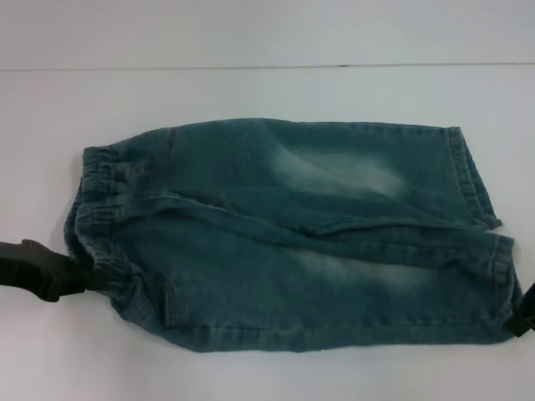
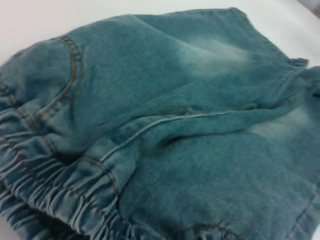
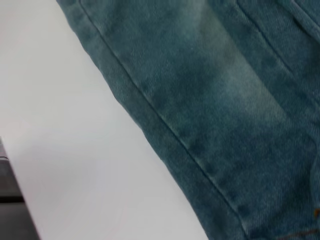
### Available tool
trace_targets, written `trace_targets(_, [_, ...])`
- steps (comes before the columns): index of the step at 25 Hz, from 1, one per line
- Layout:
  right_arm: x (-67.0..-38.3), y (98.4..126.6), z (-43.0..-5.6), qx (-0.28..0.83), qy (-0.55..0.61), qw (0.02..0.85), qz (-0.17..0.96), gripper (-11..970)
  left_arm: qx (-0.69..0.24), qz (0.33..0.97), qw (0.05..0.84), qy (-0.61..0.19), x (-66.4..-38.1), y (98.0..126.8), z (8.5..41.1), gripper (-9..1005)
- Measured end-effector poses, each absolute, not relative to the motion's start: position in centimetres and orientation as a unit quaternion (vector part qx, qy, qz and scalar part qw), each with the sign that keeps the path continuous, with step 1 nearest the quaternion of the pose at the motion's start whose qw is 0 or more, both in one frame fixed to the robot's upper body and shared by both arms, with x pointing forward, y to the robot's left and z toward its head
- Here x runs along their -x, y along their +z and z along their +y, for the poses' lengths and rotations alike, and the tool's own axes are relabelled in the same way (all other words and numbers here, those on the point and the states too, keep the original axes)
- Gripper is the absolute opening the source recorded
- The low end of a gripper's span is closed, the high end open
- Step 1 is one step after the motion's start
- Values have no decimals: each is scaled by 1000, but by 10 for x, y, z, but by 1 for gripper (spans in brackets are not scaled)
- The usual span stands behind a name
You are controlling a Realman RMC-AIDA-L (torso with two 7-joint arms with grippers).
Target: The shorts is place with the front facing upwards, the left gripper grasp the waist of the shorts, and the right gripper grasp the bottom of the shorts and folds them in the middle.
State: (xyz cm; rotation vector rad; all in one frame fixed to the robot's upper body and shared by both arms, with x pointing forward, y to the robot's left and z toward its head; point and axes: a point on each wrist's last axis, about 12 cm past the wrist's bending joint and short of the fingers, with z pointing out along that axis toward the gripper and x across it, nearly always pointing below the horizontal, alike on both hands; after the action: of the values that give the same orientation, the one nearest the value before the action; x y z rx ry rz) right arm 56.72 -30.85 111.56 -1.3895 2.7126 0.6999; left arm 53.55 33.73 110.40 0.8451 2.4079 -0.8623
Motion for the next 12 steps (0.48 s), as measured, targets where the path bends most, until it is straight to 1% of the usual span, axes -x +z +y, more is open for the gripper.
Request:
trace_targets(6, [-557,1127,-323,451,278,20,848,3,-314,865,202,-335,-530,1115,342,48])
trace_targets(12, [-558,1131,-330,440,297,66,845,2,-310,865,196,-343,-534,1125,342,48])
